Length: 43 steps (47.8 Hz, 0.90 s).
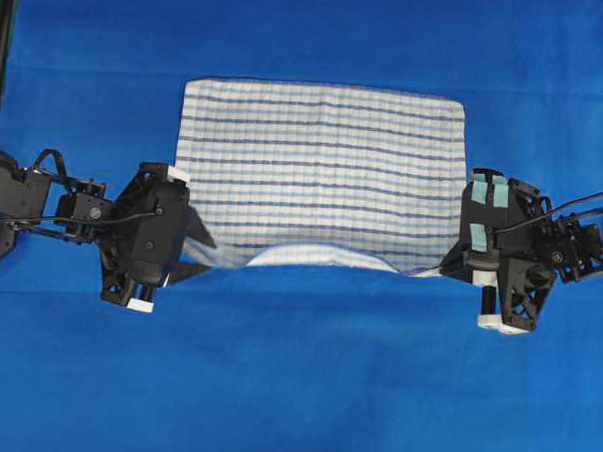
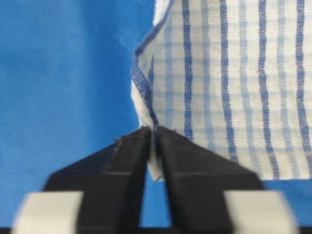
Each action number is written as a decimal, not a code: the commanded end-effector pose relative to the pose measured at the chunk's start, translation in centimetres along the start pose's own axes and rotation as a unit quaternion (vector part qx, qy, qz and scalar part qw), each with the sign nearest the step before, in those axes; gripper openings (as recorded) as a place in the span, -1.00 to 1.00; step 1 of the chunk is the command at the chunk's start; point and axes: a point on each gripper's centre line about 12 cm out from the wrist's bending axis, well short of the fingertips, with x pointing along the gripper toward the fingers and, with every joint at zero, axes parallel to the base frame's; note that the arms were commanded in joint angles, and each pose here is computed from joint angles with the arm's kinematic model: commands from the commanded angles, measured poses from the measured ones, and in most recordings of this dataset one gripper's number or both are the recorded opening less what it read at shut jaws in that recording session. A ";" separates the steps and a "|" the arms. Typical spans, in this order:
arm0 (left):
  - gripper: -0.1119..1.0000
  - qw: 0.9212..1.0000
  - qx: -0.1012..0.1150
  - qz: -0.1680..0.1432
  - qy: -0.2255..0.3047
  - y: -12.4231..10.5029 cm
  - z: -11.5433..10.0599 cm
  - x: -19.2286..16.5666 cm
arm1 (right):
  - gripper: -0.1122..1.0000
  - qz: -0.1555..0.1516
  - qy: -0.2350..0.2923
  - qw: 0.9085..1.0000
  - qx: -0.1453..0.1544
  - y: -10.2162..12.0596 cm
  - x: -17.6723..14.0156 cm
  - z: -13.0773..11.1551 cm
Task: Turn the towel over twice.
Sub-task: 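Open both grippers to release the towel and withdraw outward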
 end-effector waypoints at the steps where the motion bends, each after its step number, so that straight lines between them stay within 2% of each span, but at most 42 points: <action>1: -0.01 1.000 -0.001 0.002 -0.011 0.2 1.1 -0.1 | -0.25 0.005 -0.011 1.000 -0.002 0.3 -0.3 0.6; 5: 0.33 1.000 -0.001 0.001 -0.008 0.2 1.3 -0.2 | 0.17 0.003 -0.007 1.000 -0.005 0.3 -0.3 0.6; 7: 0.40 1.000 0.001 0.001 -0.005 0.2 1.4 -0.3 | 0.35 0.001 -0.007 1.000 -0.006 0.2 -0.4 0.7; 9: 0.41 1.000 0.003 0.001 -0.004 0.2 1.5 -0.4 | 0.42 -0.001 -0.005 1.000 -0.008 0.2 -0.5 0.7; 16: 0.39 1.000 0.007 0.001 -0.009 0.3 2.4 -1.2 | 0.34 -0.005 -0.015 1.000 -0.015 0.2 -1.6 1.4; 23: 0.39 0.999 0.009 0.004 -0.033 0.5 3.7 -2.1 | 0.35 -0.003 -0.055 0.998 -0.028 0.2 -3.6 2.7; 30: 0.38 0.998 0.027 0.016 -0.062 1.2 5.0 -3.5 | 0.34 -0.006 -0.107 0.994 -0.037 -0.5 -6.2 3.9; 43: 0.38 0.990 0.007 0.061 -0.127 3.6 6.6 -7.7 | 0.34 -0.021 -0.202 0.978 -0.040 -2.2 -11.7 4.6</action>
